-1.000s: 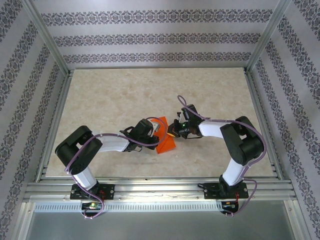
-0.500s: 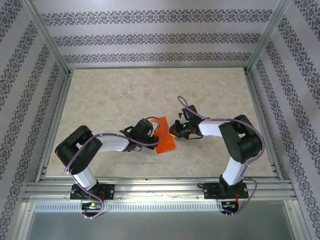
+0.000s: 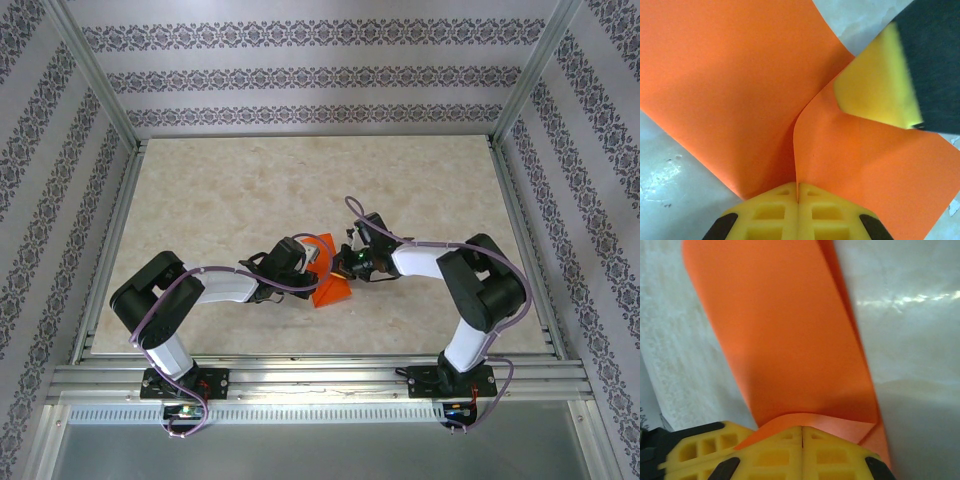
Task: Fold a paper plane with a square sheet of paper (pick it up from the middle)
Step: Fold the triangle a second time at the center of the table.
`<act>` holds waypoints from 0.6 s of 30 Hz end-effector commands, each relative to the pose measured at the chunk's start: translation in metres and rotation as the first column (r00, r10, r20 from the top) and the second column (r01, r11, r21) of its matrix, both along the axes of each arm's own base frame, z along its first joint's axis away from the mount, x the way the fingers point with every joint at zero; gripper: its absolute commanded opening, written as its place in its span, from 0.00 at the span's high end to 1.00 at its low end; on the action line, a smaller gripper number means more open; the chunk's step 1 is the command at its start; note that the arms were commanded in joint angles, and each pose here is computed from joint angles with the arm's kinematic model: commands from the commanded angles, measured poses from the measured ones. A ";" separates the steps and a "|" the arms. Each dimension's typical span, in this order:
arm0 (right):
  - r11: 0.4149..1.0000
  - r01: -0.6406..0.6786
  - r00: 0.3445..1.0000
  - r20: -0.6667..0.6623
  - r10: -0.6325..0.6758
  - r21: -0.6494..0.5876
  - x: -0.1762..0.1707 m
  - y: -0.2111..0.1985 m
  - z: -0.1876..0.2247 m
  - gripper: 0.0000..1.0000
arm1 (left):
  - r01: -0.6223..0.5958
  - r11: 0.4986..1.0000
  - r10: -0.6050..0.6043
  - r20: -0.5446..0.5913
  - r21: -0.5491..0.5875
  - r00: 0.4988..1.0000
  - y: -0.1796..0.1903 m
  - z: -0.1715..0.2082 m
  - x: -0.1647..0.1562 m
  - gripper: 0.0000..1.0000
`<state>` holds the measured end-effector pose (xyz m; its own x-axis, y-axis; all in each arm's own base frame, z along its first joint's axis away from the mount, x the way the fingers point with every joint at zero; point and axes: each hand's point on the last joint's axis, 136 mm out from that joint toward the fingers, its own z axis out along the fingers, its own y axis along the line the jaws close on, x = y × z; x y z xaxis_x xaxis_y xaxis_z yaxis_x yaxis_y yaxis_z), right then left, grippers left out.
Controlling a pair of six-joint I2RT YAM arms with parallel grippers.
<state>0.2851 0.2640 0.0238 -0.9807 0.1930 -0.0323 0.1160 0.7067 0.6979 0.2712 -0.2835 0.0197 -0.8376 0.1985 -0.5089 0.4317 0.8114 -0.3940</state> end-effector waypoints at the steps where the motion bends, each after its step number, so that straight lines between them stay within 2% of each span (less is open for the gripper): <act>1: 0.998 0.003 0.999 -0.037 -0.006 -0.067 -0.007 -0.011 -0.021 1.00 | 0.007 0.998 -0.003 -0.065 0.059 0.998 0.013 -0.014 -0.010 1.00; 6: 0.993 0.009 0.996 -0.083 -0.019 -0.116 -0.017 -0.021 -0.042 1.00 | 0.005 0.999 -0.002 -0.068 0.039 0.998 0.010 -0.008 -0.010 1.00; 8: 0.993 0.009 0.996 -0.087 -0.019 -0.115 -0.019 -0.021 -0.044 1.00 | -0.007 1.000 0.008 -0.065 0.025 0.998 0.009 -0.001 -0.008 0.90; 10: 0.993 0.013 0.996 -0.084 -0.023 -0.117 -0.018 -0.022 -0.043 1.00 | -0.037 0.999 0.038 -0.058 0.022 0.998 0.011 0.009 -0.006 0.75; 12: 0.993 0.012 0.997 -0.080 -0.022 -0.118 -0.018 -0.022 -0.042 1.00 | -0.073 0.997 0.073 -0.038 0.007 0.997 0.014 0.025 -0.003 0.76; 13: 0.993 0.012 0.997 -0.080 -0.021 -0.116 -0.018 -0.021 -0.042 1.00 | -0.098 0.995 0.098 -0.029 0.002 0.995 0.016 0.032 -0.001 0.71; 14: 0.993 0.012 0.996 -0.082 -0.022 -0.114 -0.018 -0.021 -0.042 1.00 | -0.124 0.992 0.123 -0.022 -0.007 0.992 0.018 0.040 0.000 0.62; 16: 0.994 0.011 0.996 -0.082 -0.020 -0.112 -0.018 -0.020 -0.042 1.00 | -0.162 0.986 0.161 -0.017 -0.032 0.987 0.022 0.053 0.000 0.61; 18: 0.994 0.014 0.996 -0.081 -0.023 -0.110 -0.018 -0.020 -0.041 1.00 | -0.194 0.978 0.192 -0.034 -0.074 0.981 0.022 0.064 -0.003 0.67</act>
